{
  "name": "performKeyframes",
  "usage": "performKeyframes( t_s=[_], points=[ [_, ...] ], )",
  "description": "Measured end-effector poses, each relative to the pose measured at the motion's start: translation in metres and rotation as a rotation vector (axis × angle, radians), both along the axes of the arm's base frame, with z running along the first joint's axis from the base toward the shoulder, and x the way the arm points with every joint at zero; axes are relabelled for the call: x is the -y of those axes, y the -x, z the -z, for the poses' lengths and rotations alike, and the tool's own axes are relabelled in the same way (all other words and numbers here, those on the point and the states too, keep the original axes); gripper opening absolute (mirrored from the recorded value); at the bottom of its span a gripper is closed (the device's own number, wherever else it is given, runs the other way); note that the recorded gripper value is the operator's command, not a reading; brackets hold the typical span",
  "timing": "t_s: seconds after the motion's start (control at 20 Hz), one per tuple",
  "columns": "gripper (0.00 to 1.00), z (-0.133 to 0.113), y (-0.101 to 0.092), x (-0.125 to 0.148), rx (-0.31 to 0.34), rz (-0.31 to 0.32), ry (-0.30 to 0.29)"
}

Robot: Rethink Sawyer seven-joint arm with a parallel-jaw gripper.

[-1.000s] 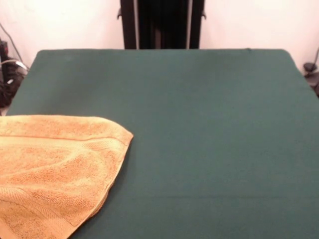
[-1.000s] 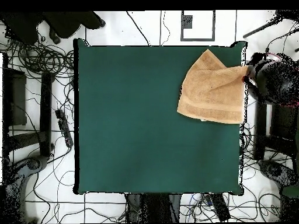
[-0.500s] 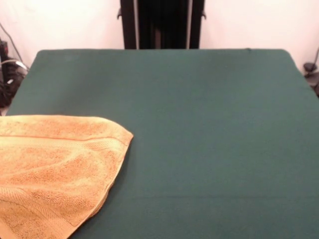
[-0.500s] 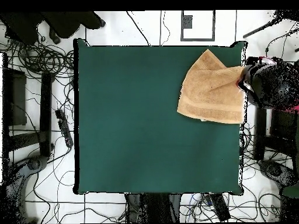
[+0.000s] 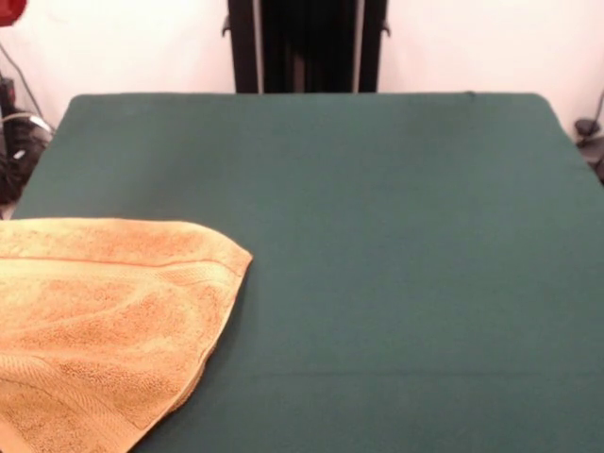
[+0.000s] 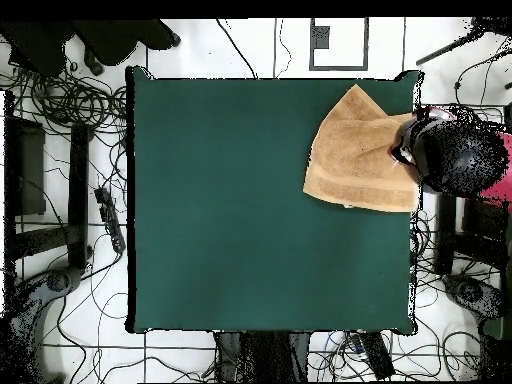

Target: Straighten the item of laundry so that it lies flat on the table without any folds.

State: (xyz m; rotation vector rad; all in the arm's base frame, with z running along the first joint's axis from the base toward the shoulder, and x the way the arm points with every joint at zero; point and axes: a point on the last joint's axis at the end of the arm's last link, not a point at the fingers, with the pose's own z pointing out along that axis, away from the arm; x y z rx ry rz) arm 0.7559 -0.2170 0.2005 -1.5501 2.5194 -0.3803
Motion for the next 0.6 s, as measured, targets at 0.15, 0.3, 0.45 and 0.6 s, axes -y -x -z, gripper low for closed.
performKeyframes(
  t_s=[0.15,0.3,0.45,0.6],
  points=[
    [1.00,0.003,0.003,-0.009,-0.002,-0.002,-0.003],
    [1.00,0.006,0.006,-0.022,-0.004,-0.008,-0.003],
    [1.00,0.005,0.009,-0.033,-0.004,-0.014,-0.002],
    [1.00,0.007,0.012,-0.046,-0.006,-0.013,-0.013]
  ],
)
